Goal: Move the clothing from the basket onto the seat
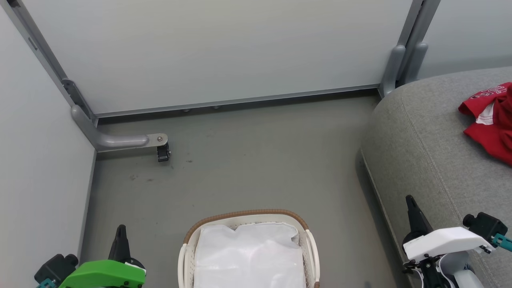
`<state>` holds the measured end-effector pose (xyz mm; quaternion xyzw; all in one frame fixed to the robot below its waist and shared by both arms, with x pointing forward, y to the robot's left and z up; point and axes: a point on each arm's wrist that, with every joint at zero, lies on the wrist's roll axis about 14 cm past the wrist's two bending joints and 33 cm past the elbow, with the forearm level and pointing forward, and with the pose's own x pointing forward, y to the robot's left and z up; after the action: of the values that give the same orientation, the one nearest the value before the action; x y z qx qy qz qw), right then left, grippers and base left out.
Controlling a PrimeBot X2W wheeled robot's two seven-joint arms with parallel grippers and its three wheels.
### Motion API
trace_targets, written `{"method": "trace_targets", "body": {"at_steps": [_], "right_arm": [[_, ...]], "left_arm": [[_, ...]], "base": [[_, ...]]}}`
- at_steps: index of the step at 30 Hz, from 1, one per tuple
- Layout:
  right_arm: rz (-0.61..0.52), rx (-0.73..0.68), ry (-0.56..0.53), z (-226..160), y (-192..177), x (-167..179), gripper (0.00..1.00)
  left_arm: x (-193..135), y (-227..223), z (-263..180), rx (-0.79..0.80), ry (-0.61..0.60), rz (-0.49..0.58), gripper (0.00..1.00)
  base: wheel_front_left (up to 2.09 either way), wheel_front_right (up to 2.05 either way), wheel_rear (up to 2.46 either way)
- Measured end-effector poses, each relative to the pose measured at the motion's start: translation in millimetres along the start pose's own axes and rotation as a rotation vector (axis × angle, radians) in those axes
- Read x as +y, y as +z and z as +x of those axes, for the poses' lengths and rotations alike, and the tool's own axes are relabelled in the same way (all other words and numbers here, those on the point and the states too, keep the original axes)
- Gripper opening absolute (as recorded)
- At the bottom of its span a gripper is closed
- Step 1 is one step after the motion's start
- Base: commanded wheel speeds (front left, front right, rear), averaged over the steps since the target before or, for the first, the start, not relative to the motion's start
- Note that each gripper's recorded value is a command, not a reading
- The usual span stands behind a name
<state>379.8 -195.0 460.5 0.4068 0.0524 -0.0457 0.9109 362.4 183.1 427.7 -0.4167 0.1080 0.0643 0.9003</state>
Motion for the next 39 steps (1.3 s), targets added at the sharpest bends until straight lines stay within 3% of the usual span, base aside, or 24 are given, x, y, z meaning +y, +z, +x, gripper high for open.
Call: {"method": "trace_targets", "body": {"at_steps": [39], "right_arm": [[0.404,-0.011,0.045,3,17,14,0.00]], "left_arm": [[-25,30,7,-0.031,-0.094,-0.395,0.00]], "base": [[0.00,0.00,0.00]]}}
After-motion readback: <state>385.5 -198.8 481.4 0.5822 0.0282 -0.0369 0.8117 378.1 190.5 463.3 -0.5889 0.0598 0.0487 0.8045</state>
